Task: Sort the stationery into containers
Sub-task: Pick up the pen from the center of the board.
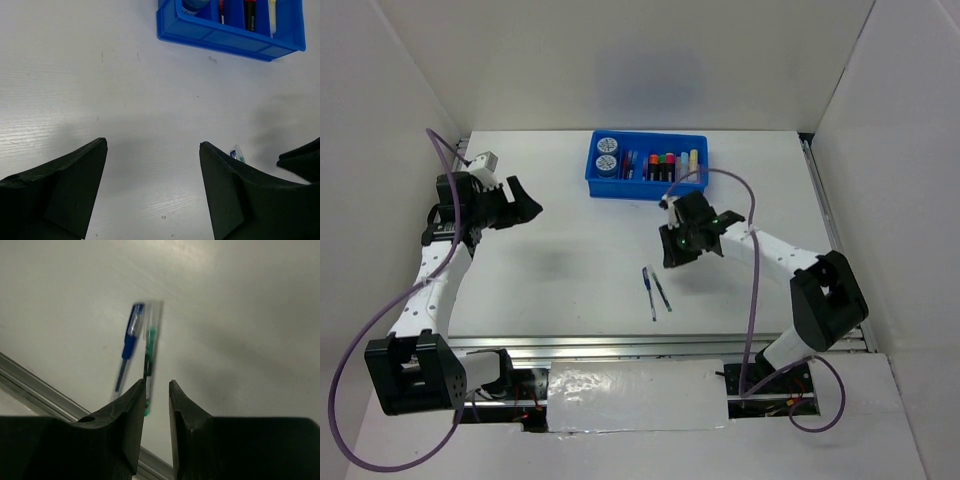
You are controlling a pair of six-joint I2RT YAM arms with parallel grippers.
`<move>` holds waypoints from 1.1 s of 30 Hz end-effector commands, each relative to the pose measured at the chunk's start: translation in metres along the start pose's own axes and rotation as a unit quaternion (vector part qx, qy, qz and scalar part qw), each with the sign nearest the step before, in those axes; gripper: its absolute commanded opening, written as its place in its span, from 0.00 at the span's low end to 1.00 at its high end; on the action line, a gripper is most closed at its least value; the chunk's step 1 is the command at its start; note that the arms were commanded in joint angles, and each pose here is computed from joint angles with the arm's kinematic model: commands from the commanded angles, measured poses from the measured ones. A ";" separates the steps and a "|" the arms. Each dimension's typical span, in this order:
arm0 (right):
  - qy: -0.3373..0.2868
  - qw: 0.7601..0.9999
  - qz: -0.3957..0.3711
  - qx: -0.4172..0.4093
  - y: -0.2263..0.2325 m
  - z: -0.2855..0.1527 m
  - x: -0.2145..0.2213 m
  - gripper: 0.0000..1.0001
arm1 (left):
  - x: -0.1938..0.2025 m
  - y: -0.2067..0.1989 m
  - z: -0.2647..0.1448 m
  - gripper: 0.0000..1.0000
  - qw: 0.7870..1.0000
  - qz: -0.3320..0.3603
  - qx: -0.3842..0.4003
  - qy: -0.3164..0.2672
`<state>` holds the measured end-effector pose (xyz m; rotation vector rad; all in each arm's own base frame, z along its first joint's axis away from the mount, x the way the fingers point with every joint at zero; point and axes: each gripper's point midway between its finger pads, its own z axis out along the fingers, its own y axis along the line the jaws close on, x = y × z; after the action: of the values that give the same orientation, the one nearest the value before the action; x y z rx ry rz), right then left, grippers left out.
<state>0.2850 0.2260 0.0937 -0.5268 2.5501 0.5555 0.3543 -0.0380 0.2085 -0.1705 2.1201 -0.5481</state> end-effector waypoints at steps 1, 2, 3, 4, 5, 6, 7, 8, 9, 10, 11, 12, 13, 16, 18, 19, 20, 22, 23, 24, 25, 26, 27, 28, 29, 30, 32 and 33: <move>-0.002 1.000 -0.030 -0.003 0.027 0.002 0.013 0.34 | -0.008 0.001 -0.003 0.87 1.000 0.001 -0.008 -0.015; -0.005 0.999 -0.042 0.019 0.025 0.005 0.016 0.35 | -0.008 0.004 -0.003 0.88 1.000 0.001 -0.015 -0.016; 0.001 0.998 -0.050 0.024 0.027 0.007 0.021 0.37 | -0.008 0.005 -0.003 0.90 1.000 -0.001 -0.020 -0.015; 0.014 0.998 -0.054 0.025 0.029 0.012 0.028 0.37 | -0.010 0.006 -0.003 0.99 1.000 -0.002 -0.023 -0.016; 0.025 0.998 -0.057 0.022 0.033 0.015 0.035 0.38 | -0.010 0.008 -0.003 0.99 0.999 -0.003 -0.030 -0.015; 0.038 0.997 -0.058 0.017 0.036 0.017 0.040 0.39 | -0.011 0.008 -0.002 0.99 0.999 -0.003 -0.031 -0.013; 0.049 0.997 -0.056 0.019 0.036 0.022 0.046 0.39 | -0.010 0.009 -0.001 0.99 0.999 -0.003 -0.031 -0.010; 0.052 0.997 -0.055 0.018 0.037 0.024 0.048 0.38 | -0.010 0.009 -0.001 0.99 0.999 -0.003 -0.033 -0.009; 0.057 0.997 -0.054 0.024 0.036 0.026 0.050 0.39 | -0.010 0.010 -0.001 0.99 0.999 -0.004 -0.033 -0.009; 0.066 0.996 -0.049 0.028 0.034 0.030 0.054 0.39 | -0.010 0.010 -0.001 0.99 0.999 -0.003 -0.033 -0.010; 0.068 0.996 -0.046 0.032 0.033 0.031 0.054 0.39 | -0.011 0.009 -0.002 0.99 0.999 0.000 -0.033 -0.012; 0.071 0.996 -0.045 0.040 0.030 0.033 0.056 0.38 | -0.011 0.009 -0.002 0.99 0.999 0.000 -0.032 -0.012; 0.075 0.995 -0.041 0.044 0.028 0.034 0.057 0.38 | -0.009 0.009 -0.002 0.99 0.999 0.001 -0.032 -0.010; 0.083 0.995 -0.035 0.042 0.027 0.037 0.065 0.38 | -0.007 0.011 0.000 0.99 0.999 0.003 -0.033 -0.004; 0.087 0.995 -0.037 0.037 0.028 0.038 0.069 0.38 | -0.007 0.011 0.001 0.99 0.999 0.003 -0.032 -0.004; 0.089 0.995 -0.036 0.037 0.027 0.039 0.071 0.38 | -0.007 0.012 0.001 0.99 0.999 0.002 -0.033 -0.003; 0.091 0.994 -0.036 0.039 0.026 0.041 0.073 0.38 | -0.007 0.012 0.001 0.99 0.999 0.002 -0.032 -0.003; 0.095 0.994 -0.037 0.043 0.024 0.044 0.073 0.37 | -0.007 0.012 0.003 0.99 1.000 0.002 -0.030 -0.002; 0.103 0.993 -0.035 0.047 0.022 0.048 0.077 0.36 | -0.007 0.011 0.003 0.99 1.000 0.003 -0.029 -0.003; 0.106 0.993 -0.034 0.050 0.021 0.050 0.078 0.35 | -0.008 0.012 0.003 0.99 1.000 0.003 -0.030 -0.004; 0.109 0.992 -0.035 0.054 0.019 0.052 0.078 0.34 | -0.007 0.012 0.004 0.99 1.000 0.002 -0.030 -0.002; 0.118 0.991 -0.032 0.060 0.016 0.055 0.081 0.34 | -0.008 0.012 0.004 0.99 1.000 0.002 -0.030 -0.003; 0.122 0.990 -0.030 0.065 0.015 0.056 0.081 0.33 | -0.009 0.011 0.004 0.99 1.000 0.004 -0.028 -0.004; 0.120 0.990 -0.029 0.075 0.012 0.058 0.078 0.31 | -0.008 0.012 0.005 0.99 1.000 0.004 -0.030 -0.002; 0.124 0.989 -0.025 0.082 0.009 0.060 0.080 0.30 | -0.009 0.012 0.005 0.99 1.000 0.005 -0.029 -0.003; 0.124 0.988 -0.021 0.088 0.005 0.061 0.078 0.29 | -0.009 0.011 0.006 0.99 1.000 0.004 -0.028 -0.002; 0.129 0.987 -0.020 0.098 0.000 0.065 0.080 0.18 | -0.010 0.012 0.006 0.99 1.000 0.004 -0.029 -0.005; 0.124 0.987 -0.018 0.098 0.001 0.065 0.073 0.06 | -0.009 0.012 0.007 0.99 1.000 0.003 -0.026 -0.003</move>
<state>0.2384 0.2453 0.0130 -0.6447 2.7628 0.3185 0.3545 -0.0280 0.1880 -0.2301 2.1876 -0.4888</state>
